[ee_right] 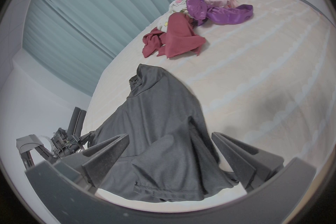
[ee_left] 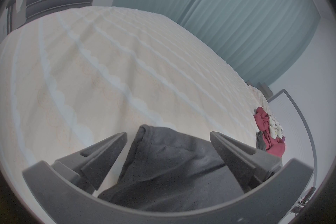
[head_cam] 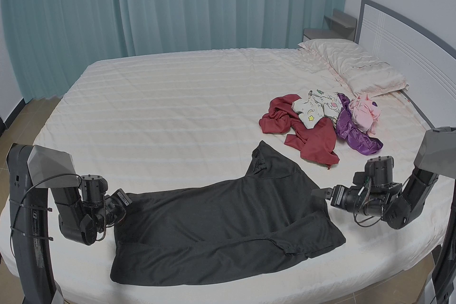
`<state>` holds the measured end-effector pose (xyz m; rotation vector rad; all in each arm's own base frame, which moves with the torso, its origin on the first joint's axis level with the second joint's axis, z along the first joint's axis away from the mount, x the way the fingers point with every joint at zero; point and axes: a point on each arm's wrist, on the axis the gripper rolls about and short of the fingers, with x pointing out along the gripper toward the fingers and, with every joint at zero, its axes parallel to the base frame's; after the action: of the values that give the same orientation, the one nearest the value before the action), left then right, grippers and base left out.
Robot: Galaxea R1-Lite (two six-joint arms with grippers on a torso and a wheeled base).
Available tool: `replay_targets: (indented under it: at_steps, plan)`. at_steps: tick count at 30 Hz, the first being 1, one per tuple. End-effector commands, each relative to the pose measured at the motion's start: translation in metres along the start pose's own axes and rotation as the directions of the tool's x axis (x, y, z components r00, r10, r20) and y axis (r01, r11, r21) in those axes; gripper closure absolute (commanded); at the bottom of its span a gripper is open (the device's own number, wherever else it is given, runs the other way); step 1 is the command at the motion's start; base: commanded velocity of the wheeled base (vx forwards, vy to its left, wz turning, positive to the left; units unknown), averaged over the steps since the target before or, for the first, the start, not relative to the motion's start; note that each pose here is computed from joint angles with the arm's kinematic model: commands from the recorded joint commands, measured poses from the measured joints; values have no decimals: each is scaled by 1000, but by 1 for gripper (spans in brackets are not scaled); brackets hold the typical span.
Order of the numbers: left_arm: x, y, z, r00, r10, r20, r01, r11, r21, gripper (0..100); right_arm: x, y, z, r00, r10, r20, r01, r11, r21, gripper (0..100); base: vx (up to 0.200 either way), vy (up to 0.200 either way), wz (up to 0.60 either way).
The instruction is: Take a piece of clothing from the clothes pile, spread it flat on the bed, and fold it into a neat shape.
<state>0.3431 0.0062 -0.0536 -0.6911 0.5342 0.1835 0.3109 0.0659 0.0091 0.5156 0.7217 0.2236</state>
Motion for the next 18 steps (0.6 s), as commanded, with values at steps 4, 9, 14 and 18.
replay_targets:
  at_steps: [4,9,14,18]
  plan:
    - [-5,1,1,1000,10,4,-10,998,-59,100,82,27,61,999,30,13,-29,996,-89,0,0,0,0]
    - [-10,0,2,1000,8,4,-8,996,-93,100,127,25,55,1000,16,-6,-17,986,-168,0,0,0,0]
    - [-14,1,0,1000,9,-11,-10,995,-95,100,153,23,63,1000,8,1,-7,979,-205,0,0,0,0]
    - [-14,1,0,1000,9,-11,-10,995,-95,100,172,26,62,1000,-1,-29,-5,977,-215,0,0,0,0]
